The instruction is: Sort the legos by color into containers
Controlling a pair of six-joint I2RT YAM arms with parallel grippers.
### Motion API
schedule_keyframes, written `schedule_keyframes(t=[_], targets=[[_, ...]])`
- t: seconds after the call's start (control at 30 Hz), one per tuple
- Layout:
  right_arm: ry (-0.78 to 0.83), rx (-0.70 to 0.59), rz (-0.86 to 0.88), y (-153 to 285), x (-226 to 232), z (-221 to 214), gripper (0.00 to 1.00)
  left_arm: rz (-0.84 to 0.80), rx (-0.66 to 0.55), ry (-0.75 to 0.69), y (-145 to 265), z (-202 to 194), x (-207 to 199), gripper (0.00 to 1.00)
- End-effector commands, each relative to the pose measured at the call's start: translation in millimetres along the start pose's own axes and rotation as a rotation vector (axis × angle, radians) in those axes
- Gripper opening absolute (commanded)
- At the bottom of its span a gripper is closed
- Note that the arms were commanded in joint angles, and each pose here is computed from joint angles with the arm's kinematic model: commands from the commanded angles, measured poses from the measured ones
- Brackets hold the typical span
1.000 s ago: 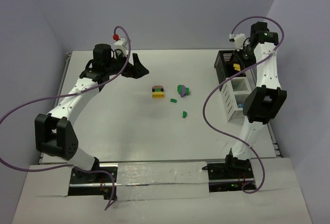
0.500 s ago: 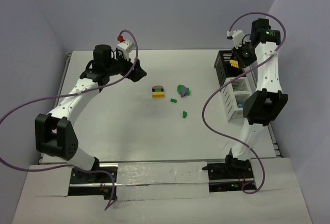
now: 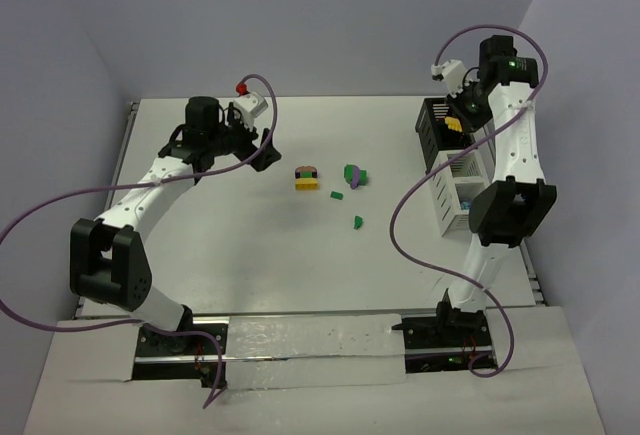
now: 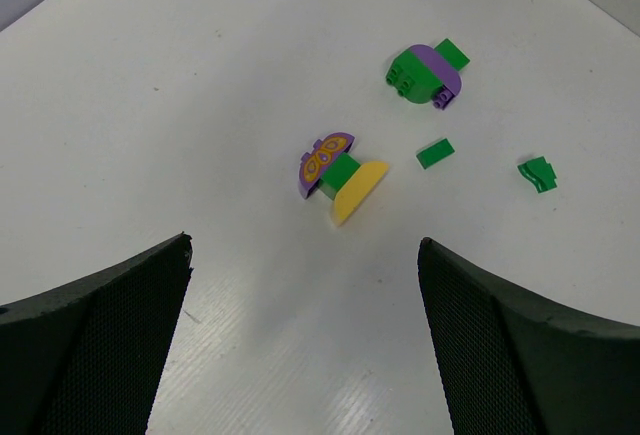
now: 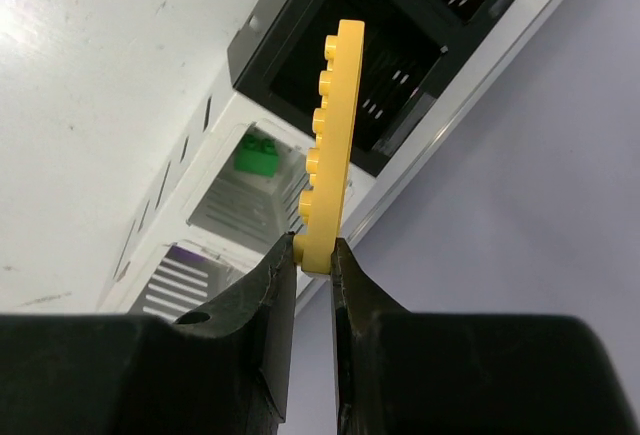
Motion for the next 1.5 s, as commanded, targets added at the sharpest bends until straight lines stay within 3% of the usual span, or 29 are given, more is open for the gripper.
schedule_keyframes(t=[0.0, 0.37, 0.67, 0.77, 0.87, 1.1, 1.3, 1.47], targets=[[0.024, 0.058, -0.044, -6.3, -1.2, -3.9, 0.02, 0.032, -0.022, -0.039, 0.4, 7.7, 5.3, 0.99], [0.018, 0.093, -0.108, -42.4, -13.8, 11.5, 0.02, 0.072, -0.009, -0.044, -5.3, 11.9, 17.1, 0.99], [0.028, 0.108, -0.139, -66.7, -21.1, 25.9, 0.26, 0.007, 0.003, -0.045, -17.9, 3.2, 20.5, 0.99], [0.027, 0.113, -0.139, -70.5, -20.8, 26.0, 0.45, -0.089, 0.015, -0.076, -27.9, -7.8, 16.0, 0.99], [0.020, 0.111, -0.140, -71.4, -20.3, 25.4, 0.55, -0.148, 0.034, -0.109, -37.4, -13.5, 18.6, 0.97], [-0.013, 0.045, -0.133, -49.6, -14.4, 36.1, 0.60, -0.265, 0.045, -0.132, -70.3, -24.1, 26.0, 0.91], [-0.074, -0.078, -0.109, -12.0, 6.1, 50.1, 0.66, -0.235, 0.087, -0.149, -103.3, -19.2, 24.2, 0.90], [-0.143, -0.145, -0.027, 7.8, 28.8, 54.7, 0.79, -0.280, 0.111, -0.208, -125.7, -20.2, 10.6, 0.90]])
Point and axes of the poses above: each gripper's point midway between its finger pads, its own y axis back along the fingers, its own x axis along the line the jaws close on, z = x × y, the point moved 6 cm from there along y, back along the fingers, and after that the axes turned 12 degrees about -y, right-handed, at the moved point
